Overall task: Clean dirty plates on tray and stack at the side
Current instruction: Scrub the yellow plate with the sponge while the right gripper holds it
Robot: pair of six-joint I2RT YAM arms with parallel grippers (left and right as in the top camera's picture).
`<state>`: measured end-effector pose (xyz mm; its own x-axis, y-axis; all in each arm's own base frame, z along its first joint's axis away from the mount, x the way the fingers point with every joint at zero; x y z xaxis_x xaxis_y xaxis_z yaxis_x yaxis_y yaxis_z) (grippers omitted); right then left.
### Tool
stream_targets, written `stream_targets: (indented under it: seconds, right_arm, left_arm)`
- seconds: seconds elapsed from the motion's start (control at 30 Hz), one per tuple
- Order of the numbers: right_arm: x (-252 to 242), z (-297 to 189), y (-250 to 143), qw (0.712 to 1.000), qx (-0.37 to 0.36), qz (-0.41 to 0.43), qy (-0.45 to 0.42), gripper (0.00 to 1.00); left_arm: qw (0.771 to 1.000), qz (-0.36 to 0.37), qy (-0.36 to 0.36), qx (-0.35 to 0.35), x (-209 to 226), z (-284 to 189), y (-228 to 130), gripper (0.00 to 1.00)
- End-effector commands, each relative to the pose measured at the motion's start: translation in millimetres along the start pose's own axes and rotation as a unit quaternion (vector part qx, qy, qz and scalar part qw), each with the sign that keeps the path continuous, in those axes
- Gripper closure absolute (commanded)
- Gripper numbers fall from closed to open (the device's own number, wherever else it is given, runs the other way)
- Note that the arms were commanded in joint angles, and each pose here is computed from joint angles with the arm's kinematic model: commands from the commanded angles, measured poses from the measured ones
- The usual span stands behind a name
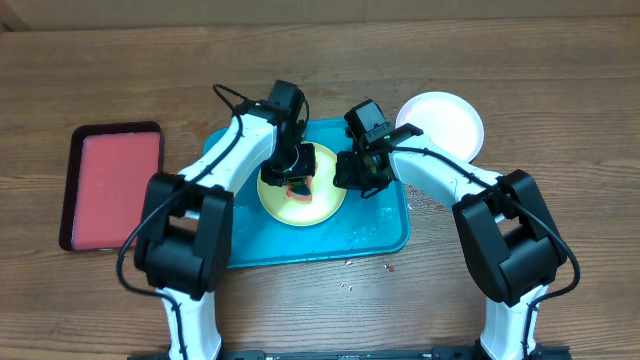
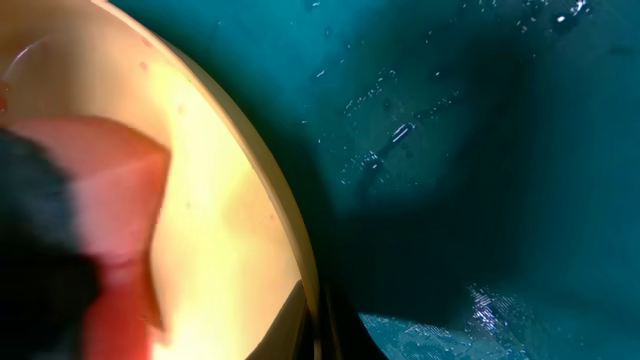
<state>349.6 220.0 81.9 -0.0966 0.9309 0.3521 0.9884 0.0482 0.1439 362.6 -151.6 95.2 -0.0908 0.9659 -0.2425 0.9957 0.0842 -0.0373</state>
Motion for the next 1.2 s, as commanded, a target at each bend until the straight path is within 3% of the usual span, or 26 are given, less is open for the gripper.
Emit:
stream_targets:
  seconds: [0.0, 0.23, 0.37, 0.57, 0.73, 0.9, 1.17]
  right_arm:
    - [-5.9, 10.7, -0.1, 1.000, 0.002, 0.007, -0.015, 0.96]
    - [-7.0, 10.6, -0.5, 1.000, 0.003, 0.006, -0.020, 0.96]
    - [-9.5, 10.5, -0.3, 0.999, -0.001, 0.006, -0.033, 0.96]
    - [-9.8, 10.5, -0.1, 0.999, -0.001, 0.006, -0.035, 0.96]
    - [-9.7, 10.5, 0.1, 0.999, -0.002, 0.006, -0.035, 0.96]
    - [-9.4, 10.5, 0.5, 0.999, -0.003, 0.005, -0.034, 0.96]
    - [-9.5, 10.5, 0.5, 0.999, -0.003, 0.005, -0.034, 0.96]
  left_arm:
    - [0.999, -0.014, 0.036, 0.017, 8.6, 24.7, 0.3, 0.96]
    - [0.975, -0.041, 0.215, -0.038, 48.5, 25.9, 10.5, 0.96]
    - [0.962, -0.057, 0.256, -0.070, 61.0, 11.3, 17.4, 0.96]
    - [0.968, -0.077, 0.222, -0.090, 64.7, -8.0, 24.4, 0.96]
    - [0.994, -0.047, 0.085, -0.048, 35.7, 0.8, 21.5, 0.96]
    - [0.999, -0.017, 0.003, -0.034, 1.6, 7.8, 16.4, 0.96]
    - [0.999, 0.024, 0.014, -0.020, -35.8, 18.7, -8.2, 0.96]
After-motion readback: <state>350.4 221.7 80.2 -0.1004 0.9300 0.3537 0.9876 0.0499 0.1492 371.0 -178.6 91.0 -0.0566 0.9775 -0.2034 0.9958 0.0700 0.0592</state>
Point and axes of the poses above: each gripper's point midway between its finger pads, its own z axis out along the fingers, its own x axis along the line the jaws close on, y = z × x, the point moved 8 cm from there along -z, back along the fingers, and after that the axes turned 4 degrees about -z, right-handed, at the moved point
